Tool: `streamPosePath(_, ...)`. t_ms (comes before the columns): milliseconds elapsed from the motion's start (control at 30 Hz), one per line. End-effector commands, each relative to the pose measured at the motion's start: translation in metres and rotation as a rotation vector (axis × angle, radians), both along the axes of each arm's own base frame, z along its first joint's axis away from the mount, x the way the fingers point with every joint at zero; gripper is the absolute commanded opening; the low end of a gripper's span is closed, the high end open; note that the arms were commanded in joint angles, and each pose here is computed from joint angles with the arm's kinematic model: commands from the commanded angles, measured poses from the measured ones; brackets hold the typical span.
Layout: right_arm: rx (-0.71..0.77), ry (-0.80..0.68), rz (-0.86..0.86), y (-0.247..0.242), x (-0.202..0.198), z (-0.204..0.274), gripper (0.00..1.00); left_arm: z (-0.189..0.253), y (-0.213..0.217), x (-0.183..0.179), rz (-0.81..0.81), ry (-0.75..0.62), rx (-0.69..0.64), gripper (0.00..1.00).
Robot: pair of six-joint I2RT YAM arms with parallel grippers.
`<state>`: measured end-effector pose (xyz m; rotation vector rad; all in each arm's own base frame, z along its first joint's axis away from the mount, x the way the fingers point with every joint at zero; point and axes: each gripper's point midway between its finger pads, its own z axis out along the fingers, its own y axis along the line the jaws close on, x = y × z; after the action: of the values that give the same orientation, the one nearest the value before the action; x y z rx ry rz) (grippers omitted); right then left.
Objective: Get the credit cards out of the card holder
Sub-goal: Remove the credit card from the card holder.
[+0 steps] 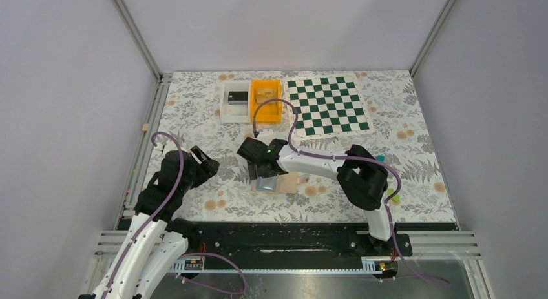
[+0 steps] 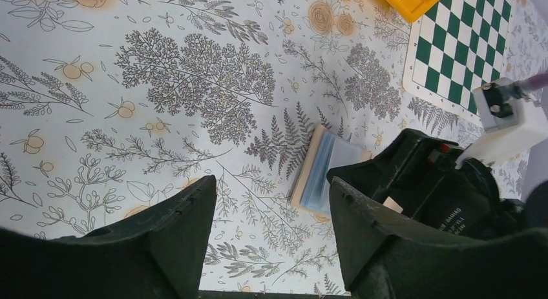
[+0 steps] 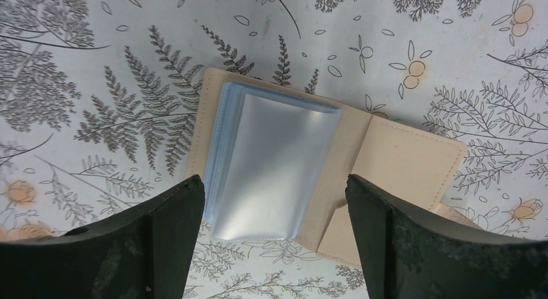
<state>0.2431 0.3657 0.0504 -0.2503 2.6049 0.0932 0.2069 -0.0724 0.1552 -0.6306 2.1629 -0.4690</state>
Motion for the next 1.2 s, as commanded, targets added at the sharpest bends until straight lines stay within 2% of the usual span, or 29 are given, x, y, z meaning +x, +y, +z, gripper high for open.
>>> streamPosePath(0, -0.044, -0.017, -0.034, -0.001, 0.001, -0.002, 0.86, 0.01, 0.003, 0.004, 0.027, -0.033, 0.006, 0.64)
streamPosePath(367, -0.12, 0.032, -0.028, -0.005, -0.006, -0.036, 0.83, 0.01, 0.0, 0.003, 0.013, -0.034, -0.009, 0.64)
streamPosePath(633, -0.134, 0.014, -0.032, -0.011, -0.006, -0.033, 0.84, 0.004, -0.005, 0.003, 0.0, -0.018, -0.029, 0.64)
streamPosePath(833, -0.111, 0.014, -0.026, -0.012, -0.009, -0.032, 0.74, 0.004, -0.006, 0.002, -0.007, -0.018, -0.03, 0.64)
streamPosePath(967, -0.03, -0.013, -0.029, -0.008, -0.009, -0.02, 0.64, 0.004, -0.007, 0.002, -0.011, -0.019, -0.035, 0.64)
streamPosePath(1167, 0.089, -0.017, -0.037, -0.001, -0.014, -0.009, 0.56, 0.002, -0.01, 0.002, -0.026, -0.014, -0.044, 0.64)
